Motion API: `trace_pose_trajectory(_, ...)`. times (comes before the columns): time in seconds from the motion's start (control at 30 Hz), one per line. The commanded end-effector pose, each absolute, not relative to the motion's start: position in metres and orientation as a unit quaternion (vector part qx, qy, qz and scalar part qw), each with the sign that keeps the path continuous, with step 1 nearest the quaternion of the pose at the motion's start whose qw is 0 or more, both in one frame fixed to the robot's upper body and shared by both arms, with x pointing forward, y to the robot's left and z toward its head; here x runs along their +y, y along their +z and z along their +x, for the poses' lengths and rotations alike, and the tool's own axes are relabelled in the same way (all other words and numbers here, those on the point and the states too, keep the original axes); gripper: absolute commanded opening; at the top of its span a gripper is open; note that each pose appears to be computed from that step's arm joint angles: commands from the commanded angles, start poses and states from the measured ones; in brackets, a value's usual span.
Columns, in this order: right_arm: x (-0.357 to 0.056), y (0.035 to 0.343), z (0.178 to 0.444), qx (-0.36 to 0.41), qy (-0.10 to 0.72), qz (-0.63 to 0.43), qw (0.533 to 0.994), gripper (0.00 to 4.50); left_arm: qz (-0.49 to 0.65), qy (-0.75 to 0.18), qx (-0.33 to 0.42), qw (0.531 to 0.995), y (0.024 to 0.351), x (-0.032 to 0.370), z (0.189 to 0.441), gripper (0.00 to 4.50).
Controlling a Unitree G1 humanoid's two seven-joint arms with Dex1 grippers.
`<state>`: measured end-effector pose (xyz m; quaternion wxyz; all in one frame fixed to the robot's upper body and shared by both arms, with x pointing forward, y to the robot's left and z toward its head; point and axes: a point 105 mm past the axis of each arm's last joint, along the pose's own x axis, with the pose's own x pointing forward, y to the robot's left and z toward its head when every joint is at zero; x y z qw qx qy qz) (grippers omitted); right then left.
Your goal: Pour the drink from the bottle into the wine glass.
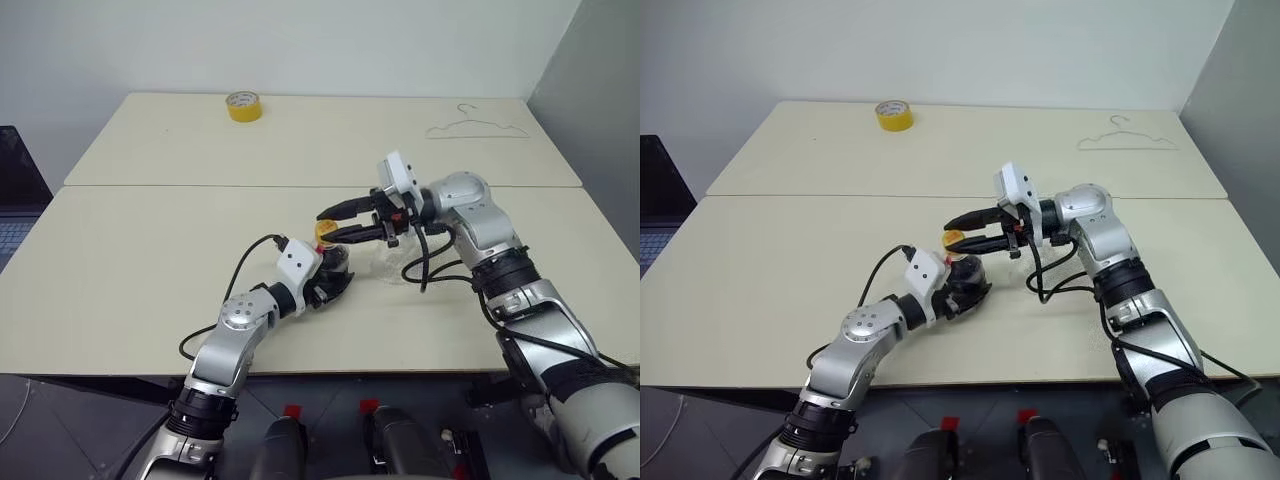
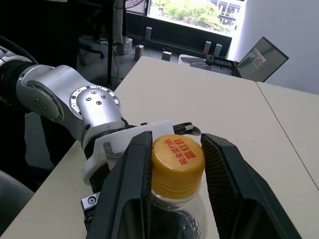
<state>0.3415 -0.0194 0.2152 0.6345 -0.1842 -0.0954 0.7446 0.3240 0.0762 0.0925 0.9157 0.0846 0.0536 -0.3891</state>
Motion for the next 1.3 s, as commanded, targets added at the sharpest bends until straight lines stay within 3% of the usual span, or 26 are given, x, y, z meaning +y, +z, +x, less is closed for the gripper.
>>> trace_pose_trajectory(0.03,-0.034,0.202,0.352,-0.057,0.723,-0.23,0.648,1.19,0.063,-0.411,0.098,0.904,0.072,0.076,0.313,3.24)
trace_pose_trajectory(0.2,-0.033,0.214,0.35,-0.056,0.719,-0.203,0.662,1.19,0.064,-0.416,0.097,0.902,0.072,0.073,0.315,3.24)
trace_pose_trajectory(0.23,-0.033,0.217,0.348,-0.059,0.719,-0.199,0.664,1.93,0.064,-0.418,0.097,0.901,0.072,0.072,0.315,3.24)
trace_pose_trajectory(0.43,-0.033,0.235,0.33,-0.079,0.71,-0.182,0.675,3.95,0.065,-0.426,0.097,0.897,0.072,0.069,0.317,3.24)
trace_pose_trajectory(0.6,-0.038,0.251,0.316,-0.095,0.67,-0.152,0.72,3.95,0.071,-0.429,0.097,0.895,0.071,0.067,0.32,3.24)
trace_pose_trajectory(0.87,-0.035,0.252,0.323,-0.085,0.509,-0.089,0.852,3.95,0.103,-0.394,0.087,0.909,0.067,0.067,0.339,3.24)
trace_pose_trajectory(0.97,-0.033,0.25,0.321,-0.07,0.483,-0.072,0.87,4.46,0.11,-0.387,0.084,0.911,0.067,0.066,0.344,3.24)
trace_pose_trajectory(1.3,-0.029,0.236,0.322,-0.032,0.416,-0.091,0.904,4.46,0.113,-0.353,0.073,0.926,0.071,0.065,0.359,3.24)
